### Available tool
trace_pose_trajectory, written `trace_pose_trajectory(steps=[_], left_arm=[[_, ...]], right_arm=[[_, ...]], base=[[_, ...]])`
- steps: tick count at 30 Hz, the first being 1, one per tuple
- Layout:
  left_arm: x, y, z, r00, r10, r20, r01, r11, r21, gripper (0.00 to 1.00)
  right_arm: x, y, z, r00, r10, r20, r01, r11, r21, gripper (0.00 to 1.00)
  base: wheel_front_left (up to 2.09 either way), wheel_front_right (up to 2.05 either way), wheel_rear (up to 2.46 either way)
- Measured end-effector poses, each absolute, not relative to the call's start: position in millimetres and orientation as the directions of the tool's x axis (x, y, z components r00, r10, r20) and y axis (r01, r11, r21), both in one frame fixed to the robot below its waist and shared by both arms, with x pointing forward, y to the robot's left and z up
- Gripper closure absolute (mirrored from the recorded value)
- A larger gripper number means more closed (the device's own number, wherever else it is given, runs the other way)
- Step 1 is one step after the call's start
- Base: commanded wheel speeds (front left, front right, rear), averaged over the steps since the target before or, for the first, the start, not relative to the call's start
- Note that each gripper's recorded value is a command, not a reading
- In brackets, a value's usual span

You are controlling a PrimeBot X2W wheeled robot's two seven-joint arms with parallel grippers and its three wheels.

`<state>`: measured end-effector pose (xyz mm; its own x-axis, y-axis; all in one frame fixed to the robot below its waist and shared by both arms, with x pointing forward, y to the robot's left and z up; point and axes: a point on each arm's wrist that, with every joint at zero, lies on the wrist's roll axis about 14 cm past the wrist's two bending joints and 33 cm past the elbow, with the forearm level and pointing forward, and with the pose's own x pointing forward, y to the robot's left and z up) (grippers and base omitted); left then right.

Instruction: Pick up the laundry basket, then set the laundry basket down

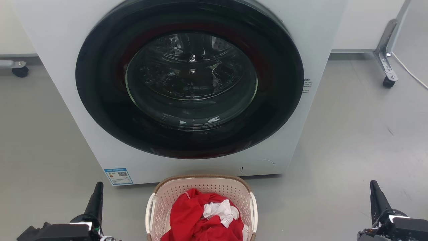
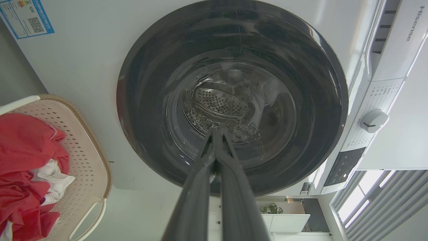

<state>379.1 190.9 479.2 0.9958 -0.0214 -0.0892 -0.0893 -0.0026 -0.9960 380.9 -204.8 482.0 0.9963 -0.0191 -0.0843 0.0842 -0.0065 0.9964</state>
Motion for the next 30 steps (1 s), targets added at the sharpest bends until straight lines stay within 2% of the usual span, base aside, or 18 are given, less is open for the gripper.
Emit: trace_pose_trajectory(steps=[30], left_arm=[[379.1, 190.9, 479.4, 0.996, -0.021, -0.089, -0.089, -0.003, -0.996, 1.0]], right_arm=[[380.9, -204.7, 482.1, 0.996, -0.019, -0.084, 0.084, -0.007, 0.996, 1.0]], base=[[0.0, 0.0, 0.0]])
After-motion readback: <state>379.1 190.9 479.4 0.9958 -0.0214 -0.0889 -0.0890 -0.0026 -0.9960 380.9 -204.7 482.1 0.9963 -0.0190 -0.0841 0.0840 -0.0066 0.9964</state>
